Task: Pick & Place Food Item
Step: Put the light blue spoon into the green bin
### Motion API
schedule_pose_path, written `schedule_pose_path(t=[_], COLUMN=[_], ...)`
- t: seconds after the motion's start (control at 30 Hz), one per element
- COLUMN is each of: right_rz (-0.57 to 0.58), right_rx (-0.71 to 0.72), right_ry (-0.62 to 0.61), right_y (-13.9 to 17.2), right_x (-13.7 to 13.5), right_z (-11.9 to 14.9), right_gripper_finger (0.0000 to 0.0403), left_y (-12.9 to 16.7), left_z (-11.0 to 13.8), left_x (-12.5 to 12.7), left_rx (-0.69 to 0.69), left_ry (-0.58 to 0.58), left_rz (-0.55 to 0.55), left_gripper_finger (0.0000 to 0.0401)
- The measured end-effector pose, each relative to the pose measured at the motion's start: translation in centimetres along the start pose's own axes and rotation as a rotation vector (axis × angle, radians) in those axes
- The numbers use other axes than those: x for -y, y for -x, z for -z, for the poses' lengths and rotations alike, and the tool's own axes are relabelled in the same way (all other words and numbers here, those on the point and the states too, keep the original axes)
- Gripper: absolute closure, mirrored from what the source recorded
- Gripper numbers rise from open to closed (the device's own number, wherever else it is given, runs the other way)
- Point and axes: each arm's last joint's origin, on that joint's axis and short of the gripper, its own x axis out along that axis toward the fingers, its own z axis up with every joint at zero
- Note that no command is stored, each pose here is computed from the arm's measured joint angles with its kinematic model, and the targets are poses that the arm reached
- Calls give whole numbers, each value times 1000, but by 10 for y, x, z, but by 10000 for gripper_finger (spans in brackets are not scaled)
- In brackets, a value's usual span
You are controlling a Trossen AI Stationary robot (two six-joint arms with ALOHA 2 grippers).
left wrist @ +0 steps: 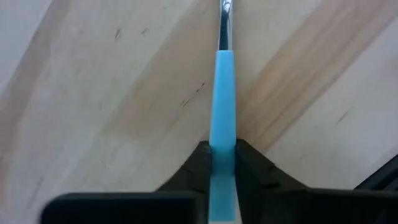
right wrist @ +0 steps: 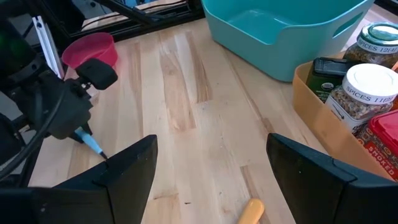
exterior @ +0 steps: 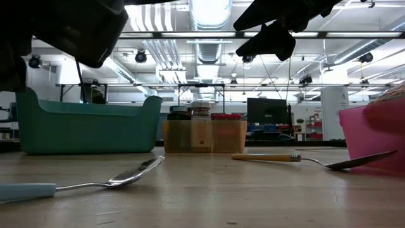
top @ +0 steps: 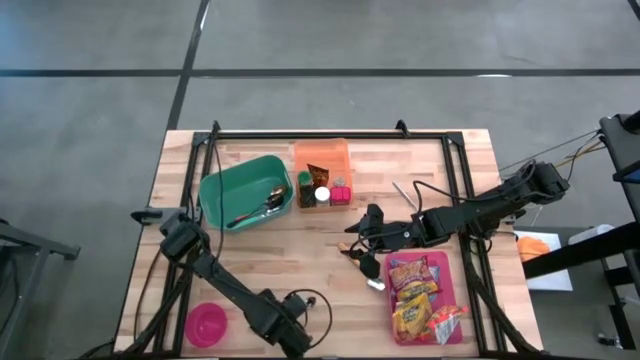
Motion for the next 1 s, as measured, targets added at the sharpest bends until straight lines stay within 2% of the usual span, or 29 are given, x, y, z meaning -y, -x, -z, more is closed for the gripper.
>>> schedule_pose_path(t=[0.03,0.47,0.53,0.83,1.0], right_rz=[0,0,0,1,0], right_rx=[0,0,0,-1,0], right_ry=[0,0,0,0,0], right_y=[0,0,0,0,0], right_x=[0,0,0,0,0], right_z=[0,0,0,0,0], right_gripper_finger=[103,103,103,103,103], left_y=[0,7,11,53,76], left_z=[0,-1,-1,-1,-7], left_x=[0,-1,-6,-28,-42], left_rx=[7,65,95,140,188], left_ry=[-16,-163,-186,-232,-296], left_rz=[-4,-23,-56,-156,-199], left_gripper_finger=[375,375,375,375,375])
